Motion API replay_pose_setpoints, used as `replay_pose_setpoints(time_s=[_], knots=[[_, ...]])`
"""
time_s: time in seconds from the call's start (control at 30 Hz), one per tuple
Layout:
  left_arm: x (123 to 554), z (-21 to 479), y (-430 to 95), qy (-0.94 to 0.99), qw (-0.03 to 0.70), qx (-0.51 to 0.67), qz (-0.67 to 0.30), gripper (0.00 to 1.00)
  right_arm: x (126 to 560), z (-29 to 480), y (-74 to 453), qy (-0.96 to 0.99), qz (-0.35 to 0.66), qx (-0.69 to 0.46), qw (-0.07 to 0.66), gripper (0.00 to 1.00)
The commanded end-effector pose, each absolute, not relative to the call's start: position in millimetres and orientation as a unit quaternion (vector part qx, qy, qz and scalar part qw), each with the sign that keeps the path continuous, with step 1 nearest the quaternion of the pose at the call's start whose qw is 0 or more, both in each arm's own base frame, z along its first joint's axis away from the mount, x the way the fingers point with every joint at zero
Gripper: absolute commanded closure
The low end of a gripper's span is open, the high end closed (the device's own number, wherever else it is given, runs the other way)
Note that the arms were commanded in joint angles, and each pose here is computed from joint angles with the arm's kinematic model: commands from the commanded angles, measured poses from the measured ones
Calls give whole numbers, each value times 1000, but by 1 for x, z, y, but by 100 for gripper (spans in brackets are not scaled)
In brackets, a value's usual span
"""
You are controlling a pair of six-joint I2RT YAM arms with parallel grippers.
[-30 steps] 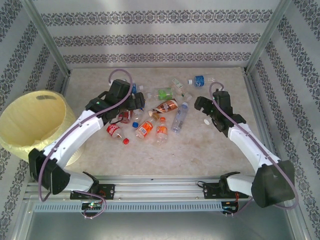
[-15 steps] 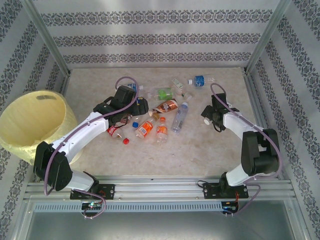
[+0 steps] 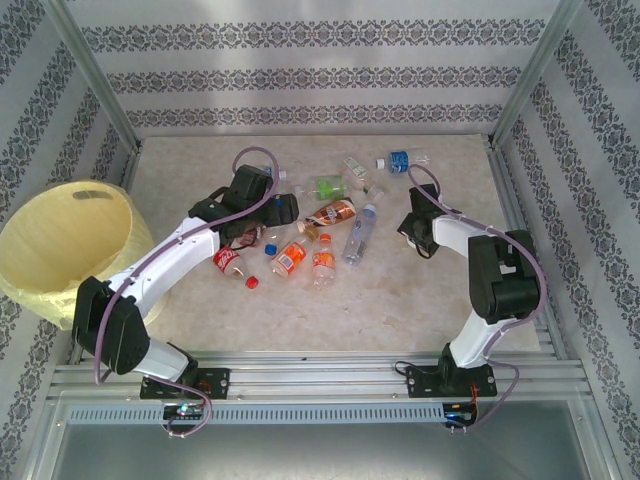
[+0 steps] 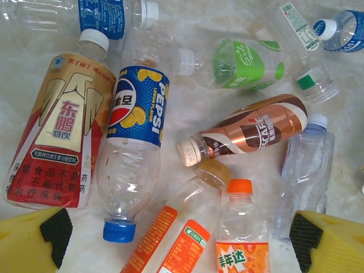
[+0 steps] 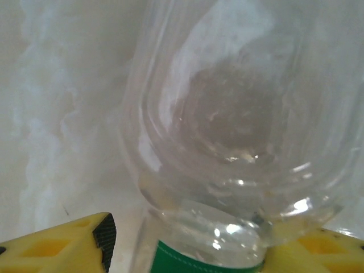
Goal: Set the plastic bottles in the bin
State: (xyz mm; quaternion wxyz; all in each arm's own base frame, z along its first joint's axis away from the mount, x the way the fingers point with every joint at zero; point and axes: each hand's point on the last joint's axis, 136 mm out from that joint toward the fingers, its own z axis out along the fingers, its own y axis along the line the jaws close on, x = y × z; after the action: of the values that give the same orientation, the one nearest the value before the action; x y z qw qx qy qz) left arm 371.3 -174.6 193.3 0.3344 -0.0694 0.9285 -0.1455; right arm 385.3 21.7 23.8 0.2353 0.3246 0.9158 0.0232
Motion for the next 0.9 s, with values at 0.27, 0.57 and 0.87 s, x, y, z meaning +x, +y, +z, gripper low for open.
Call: replay_pose_setpoints(time_s=[0.27, 0.57, 0.87], knots=[[387, 203, -175, 940, 302, -50, -150, 0, 393, 30, 20, 904, 29, 325, 277, 59], [402, 219, -174, 935, 311, -50, -167, 0, 393, 52, 24, 892, 46, 305, 330, 73], [402, 224, -198, 911, 327, -22, -251, 0, 384, 99, 35, 878, 62, 242, 408, 83]])
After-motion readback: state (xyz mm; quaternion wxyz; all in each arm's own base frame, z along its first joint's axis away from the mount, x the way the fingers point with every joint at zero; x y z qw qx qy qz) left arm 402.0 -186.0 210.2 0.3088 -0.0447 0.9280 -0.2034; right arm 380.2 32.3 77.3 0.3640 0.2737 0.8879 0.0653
